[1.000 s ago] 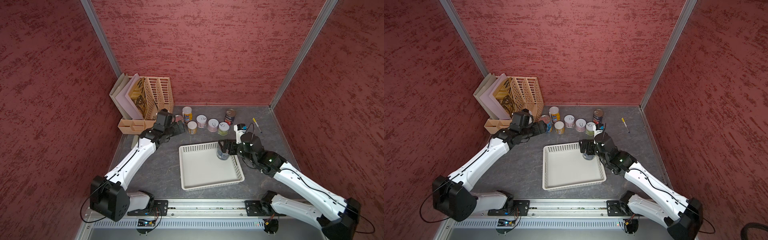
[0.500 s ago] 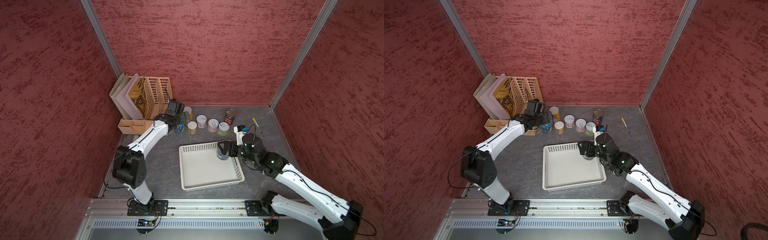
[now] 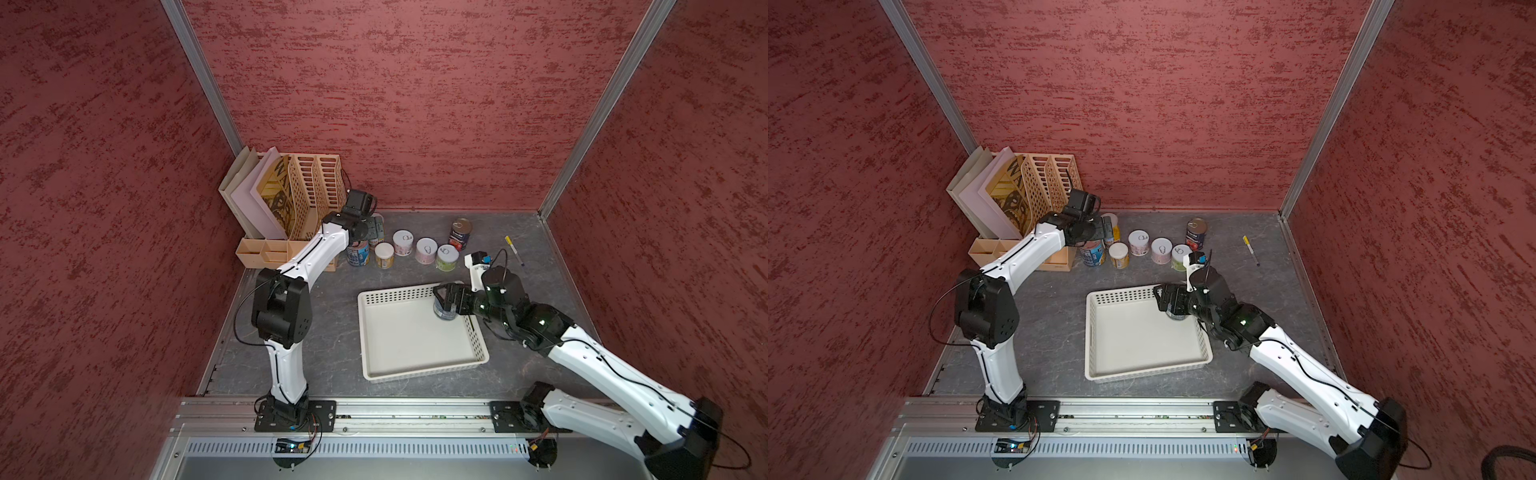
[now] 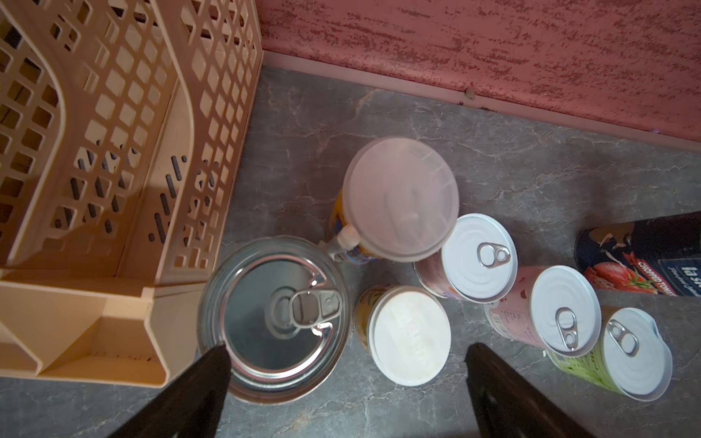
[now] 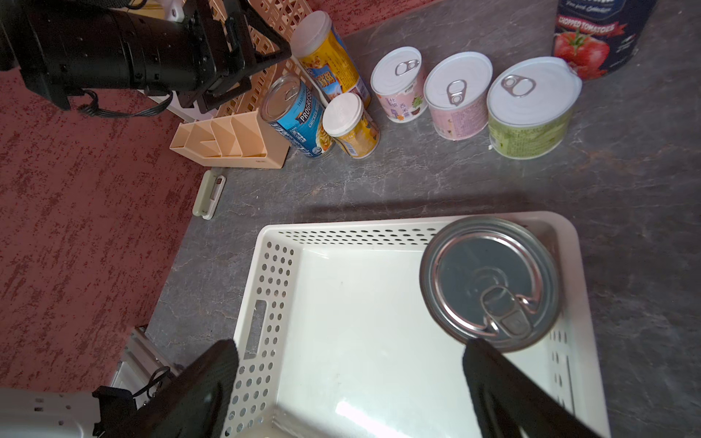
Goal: Put the canned food in the basket
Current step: Pick up the canned food from the center of the board.
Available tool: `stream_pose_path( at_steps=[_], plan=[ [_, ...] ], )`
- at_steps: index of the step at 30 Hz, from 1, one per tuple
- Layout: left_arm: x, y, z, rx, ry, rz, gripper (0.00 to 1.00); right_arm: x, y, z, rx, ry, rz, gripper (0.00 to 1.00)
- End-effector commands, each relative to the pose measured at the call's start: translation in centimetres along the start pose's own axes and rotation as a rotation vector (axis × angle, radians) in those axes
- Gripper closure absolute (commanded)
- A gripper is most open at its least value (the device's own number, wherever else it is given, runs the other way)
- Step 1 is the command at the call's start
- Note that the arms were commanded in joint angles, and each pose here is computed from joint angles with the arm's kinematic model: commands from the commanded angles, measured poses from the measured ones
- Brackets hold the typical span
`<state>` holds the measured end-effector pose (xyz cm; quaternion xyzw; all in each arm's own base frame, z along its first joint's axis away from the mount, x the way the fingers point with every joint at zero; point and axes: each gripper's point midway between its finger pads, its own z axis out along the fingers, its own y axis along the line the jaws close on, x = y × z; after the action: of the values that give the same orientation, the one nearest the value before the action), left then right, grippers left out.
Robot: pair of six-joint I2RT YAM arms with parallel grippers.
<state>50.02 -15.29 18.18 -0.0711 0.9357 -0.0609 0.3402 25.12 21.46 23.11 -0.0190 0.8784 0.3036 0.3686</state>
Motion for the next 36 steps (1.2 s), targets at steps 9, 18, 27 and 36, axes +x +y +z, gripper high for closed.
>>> stream_pose_path(
  at_steps=[9, 18, 27, 36],
  plan=[
    [-1.2, -0.6, 2.6, -0.013, 0.022, 0.145, 0.0, 0.1, -0.2, 0.3, 0.007, 0.012, 0.004, 0.01],
    [-2.5, -0.7, 6.5, -0.075, 0.031, 0.305, 0.0, 0.5, -0.5, 1.2, 0.026, 0.035, -0.004, 0.02],
    [-3.4, -2.5, 9.0, 0.029, 0.038, 0.329, 0.0, 0.8, -0.8, 2.3, 0.049, 0.063, -0.012, 0.01],
    [-3.5, -2.9, 9.0, 0.042, 0.039, 0.337, 0.19, 1.3, -0.7, 3.2, 0.048, 0.098, -0.014, 0.01]
  ],
)
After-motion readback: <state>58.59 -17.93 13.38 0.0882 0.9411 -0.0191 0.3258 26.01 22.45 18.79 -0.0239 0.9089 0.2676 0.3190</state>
